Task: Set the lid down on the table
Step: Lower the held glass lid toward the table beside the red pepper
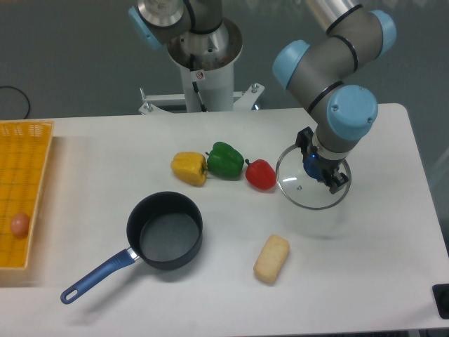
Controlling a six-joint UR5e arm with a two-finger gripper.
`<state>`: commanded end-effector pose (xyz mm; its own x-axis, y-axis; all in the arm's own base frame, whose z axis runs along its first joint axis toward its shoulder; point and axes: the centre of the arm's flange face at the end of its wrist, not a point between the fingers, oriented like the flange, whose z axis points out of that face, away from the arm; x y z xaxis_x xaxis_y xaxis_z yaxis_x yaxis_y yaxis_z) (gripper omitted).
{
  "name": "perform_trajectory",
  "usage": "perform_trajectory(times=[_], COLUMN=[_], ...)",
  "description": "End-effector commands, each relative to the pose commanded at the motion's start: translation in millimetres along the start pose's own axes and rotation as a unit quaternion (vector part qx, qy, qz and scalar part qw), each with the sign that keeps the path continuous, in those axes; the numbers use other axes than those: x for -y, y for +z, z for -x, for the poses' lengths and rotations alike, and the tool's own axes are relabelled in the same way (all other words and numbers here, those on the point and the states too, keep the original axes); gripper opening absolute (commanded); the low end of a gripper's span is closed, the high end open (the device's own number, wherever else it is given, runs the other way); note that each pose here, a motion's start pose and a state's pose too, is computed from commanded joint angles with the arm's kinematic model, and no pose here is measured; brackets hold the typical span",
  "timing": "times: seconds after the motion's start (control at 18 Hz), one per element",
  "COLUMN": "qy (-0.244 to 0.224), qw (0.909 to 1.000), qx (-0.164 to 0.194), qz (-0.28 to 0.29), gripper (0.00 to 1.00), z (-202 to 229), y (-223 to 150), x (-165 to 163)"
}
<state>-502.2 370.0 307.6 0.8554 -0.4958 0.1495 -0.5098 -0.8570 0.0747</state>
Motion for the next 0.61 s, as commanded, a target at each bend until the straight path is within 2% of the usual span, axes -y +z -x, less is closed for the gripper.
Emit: perform_trajectory(times=[0.61], qy=[0.001], qw=[1.0000], qx=[-0.008], qz=[0.001], gripper=[0.62], z=[4.6], y=[9.4], x=[-9.7])
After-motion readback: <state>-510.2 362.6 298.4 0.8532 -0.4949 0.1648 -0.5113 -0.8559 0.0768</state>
